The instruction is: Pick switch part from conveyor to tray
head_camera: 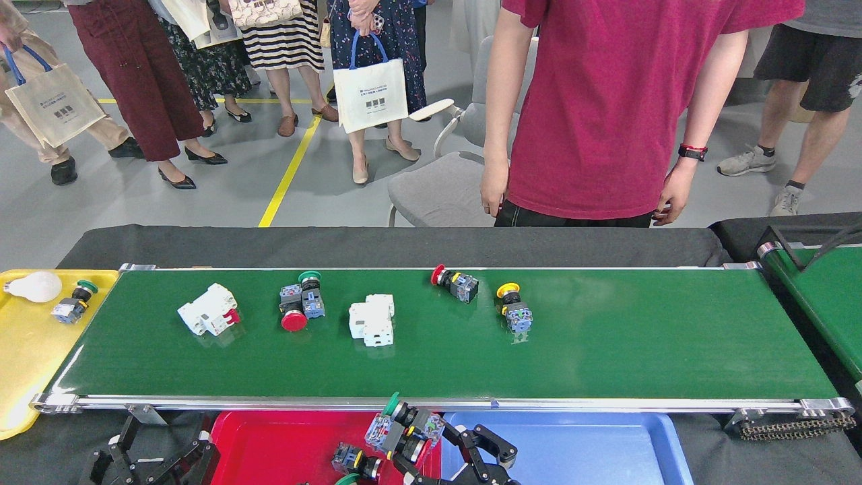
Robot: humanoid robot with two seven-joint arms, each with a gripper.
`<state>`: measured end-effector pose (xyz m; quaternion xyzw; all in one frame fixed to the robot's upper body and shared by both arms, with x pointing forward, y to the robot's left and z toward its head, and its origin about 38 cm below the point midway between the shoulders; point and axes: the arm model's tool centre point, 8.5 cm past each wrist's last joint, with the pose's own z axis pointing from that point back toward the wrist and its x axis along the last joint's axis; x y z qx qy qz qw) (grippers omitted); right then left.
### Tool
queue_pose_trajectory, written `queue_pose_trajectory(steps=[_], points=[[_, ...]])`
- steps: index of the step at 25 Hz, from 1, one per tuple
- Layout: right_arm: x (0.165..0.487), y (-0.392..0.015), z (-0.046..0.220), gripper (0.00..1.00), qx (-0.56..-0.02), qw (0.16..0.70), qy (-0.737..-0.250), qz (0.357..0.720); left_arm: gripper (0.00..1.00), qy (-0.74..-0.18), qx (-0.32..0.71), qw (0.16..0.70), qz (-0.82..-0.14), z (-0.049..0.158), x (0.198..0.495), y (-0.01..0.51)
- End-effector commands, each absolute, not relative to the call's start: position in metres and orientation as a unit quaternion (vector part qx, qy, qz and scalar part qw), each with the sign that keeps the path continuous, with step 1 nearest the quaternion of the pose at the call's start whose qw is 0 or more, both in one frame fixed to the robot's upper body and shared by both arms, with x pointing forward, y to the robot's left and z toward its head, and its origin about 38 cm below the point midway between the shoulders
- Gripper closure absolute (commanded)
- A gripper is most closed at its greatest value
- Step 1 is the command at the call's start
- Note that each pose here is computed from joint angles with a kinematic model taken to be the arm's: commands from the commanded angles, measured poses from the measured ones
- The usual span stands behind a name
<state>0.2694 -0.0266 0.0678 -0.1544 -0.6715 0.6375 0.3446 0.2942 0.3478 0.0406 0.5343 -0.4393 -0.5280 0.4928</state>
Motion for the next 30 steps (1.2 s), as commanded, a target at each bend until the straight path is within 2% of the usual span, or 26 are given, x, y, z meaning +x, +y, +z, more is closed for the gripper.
queue_pose_trajectory(steps=[1,5,7,9,13,18,21,24,27,30], points=[[0.273,-0.024,0.074,0.02,-0.160,0.348,-0.673,0.633,0.00,-0.441,0.537,0.490,-0.527,0.053,0.309,0.348],[0.275,-0.022,0.076,0.02,-0.157,0.349,-0.670,0.636,0.00,-0.463,0.524,0.470,-0.538,0.071,0.338,0.336],[0.281,-0.022,0.085,0.02,-0.167,0.348,-0.677,0.627,0.00,-0.466,0.504,0.469,-0.555,0.068,0.358,0.325],[0.300,-0.026,0.102,0.02,-0.191,0.359,-0.687,0.602,0.00,-0.471,0.493,0.465,-0.565,0.068,0.376,0.314],[0.355,-0.074,0.131,0.02,-0.285,0.415,-0.673,0.542,0.00,-0.467,0.481,0.471,-0.573,0.062,0.407,0.311],[0.380,-0.148,0.130,0.02,-0.373,0.511,-0.617,0.469,0.00,-0.456,0.468,0.483,-0.583,0.053,0.432,0.311],[0.374,-0.201,0.116,0.02,-0.423,0.534,-0.581,0.446,0.00,-0.446,0.463,0.495,-0.584,0.048,0.441,0.316],[0.355,-0.242,0.102,0.02,-0.467,0.534,-0.559,0.429,0.00,-0.435,0.466,0.504,-0.583,0.048,0.452,0.326],[0.333,-0.263,0.081,0.02,-0.465,0.544,-0.539,0.443,0.00,-0.421,0.474,0.518,-0.573,0.052,0.469,0.335],[0.318,-0.266,0.071,0.02,-0.453,0.543,-0.550,0.445,0.00,-0.394,0.480,0.541,-0.567,0.050,0.482,0.354]])
